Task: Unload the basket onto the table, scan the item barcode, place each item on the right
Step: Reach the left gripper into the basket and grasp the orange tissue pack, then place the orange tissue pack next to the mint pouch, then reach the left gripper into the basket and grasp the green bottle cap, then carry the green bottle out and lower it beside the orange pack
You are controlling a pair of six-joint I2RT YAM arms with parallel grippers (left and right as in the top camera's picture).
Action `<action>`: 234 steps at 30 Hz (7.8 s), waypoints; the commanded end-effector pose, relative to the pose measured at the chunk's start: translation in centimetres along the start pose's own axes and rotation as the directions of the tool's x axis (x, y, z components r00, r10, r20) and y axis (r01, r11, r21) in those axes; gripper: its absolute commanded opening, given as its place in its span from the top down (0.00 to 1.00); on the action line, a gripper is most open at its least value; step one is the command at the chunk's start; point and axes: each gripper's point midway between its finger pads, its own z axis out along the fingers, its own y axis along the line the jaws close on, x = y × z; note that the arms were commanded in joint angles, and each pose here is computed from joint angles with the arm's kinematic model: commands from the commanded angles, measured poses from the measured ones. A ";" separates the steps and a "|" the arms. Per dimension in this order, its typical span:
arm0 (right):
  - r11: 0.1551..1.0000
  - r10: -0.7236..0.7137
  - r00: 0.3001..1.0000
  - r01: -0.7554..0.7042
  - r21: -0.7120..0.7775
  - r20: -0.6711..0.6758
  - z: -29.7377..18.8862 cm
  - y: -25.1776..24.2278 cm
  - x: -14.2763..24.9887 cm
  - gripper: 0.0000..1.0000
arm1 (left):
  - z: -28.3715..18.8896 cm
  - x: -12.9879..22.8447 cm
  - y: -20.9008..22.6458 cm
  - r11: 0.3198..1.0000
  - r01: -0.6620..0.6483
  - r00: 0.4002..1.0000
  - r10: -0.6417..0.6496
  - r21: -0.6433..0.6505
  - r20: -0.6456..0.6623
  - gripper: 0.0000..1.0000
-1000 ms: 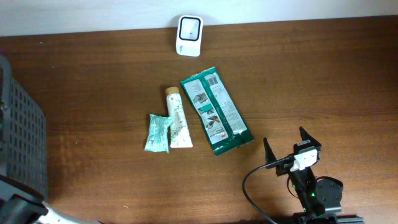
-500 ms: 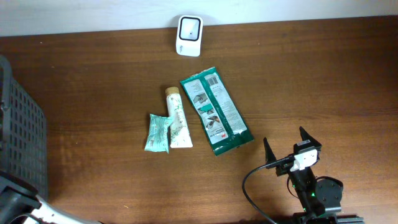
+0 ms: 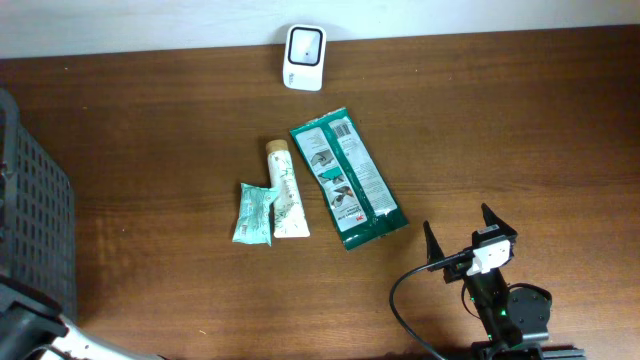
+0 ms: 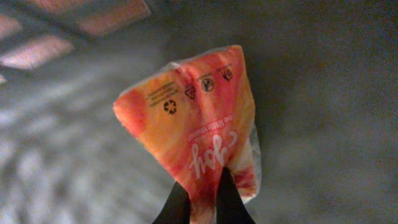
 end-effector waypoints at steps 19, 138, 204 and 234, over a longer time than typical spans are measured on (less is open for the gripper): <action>1.000 0.008 1.000 -0.008 -0.016 -0.002 0.0 0.4 0.2 0.02 | -31.6 21.3 -19.5 0.506 -0.682 0.723 0.576 0.528 0.381 1.00; 1.000 0.008 1.000 -0.008 -0.016 -0.002 0.0 0.4 0.2 0.02 | -1.2 -8.6 -15.0 0.673 -0.711 0.682 0.589 0.205 0.434 0.33; 1.000 0.008 1.000 -0.008 -0.016 -0.003 0.0 0.4 0.2 0.02 | -9.2 -3.4 -8.9 0.860 -0.459 0.889 0.443 0.225 0.117 0.62; 1.000 0.008 1.000 -0.008 -0.016 -0.003 0.0 0.4 0.2 0.02 | -25.8 31.9 -22.4 0.221 -0.898 0.318 0.923 0.380 0.215 0.55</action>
